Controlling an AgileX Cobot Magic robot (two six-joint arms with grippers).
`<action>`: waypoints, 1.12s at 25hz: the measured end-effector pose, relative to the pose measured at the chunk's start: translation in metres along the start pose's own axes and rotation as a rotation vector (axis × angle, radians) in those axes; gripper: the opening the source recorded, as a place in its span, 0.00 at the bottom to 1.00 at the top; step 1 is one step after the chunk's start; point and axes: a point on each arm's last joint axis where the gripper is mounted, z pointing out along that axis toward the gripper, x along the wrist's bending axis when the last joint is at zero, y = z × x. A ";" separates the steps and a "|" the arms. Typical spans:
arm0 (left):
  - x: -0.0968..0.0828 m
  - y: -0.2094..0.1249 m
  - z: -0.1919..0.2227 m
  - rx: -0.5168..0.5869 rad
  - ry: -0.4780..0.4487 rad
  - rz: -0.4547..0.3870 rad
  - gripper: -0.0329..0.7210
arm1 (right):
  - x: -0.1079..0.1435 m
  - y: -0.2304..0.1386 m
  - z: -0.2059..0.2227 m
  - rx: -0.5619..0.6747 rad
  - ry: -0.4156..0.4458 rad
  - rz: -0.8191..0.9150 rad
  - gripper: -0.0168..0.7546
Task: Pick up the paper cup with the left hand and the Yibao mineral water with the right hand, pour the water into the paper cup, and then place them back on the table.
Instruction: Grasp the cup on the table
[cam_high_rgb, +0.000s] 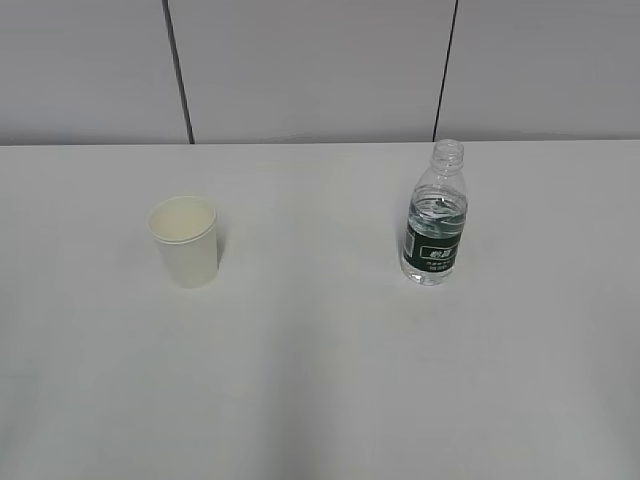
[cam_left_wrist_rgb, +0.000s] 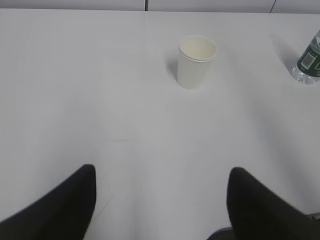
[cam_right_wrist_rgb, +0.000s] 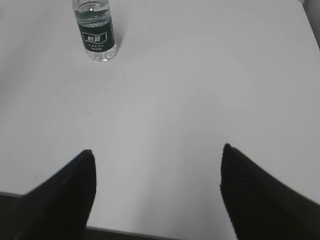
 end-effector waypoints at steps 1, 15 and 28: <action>0.000 0.000 0.000 0.000 0.000 0.000 0.70 | 0.000 0.001 0.000 -0.004 0.000 0.000 0.76; -0.001 0.033 -0.003 -0.253 -0.009 -0.002 0.70 | -0.002 0.045 0.007 -0.266 -0.004 0.038 0.76; 0.001 0.099 0.058 -0.384 0.018 0.016 0.70 | -0.002 0.099 0.059 -0.366 0.003 0.030 0.76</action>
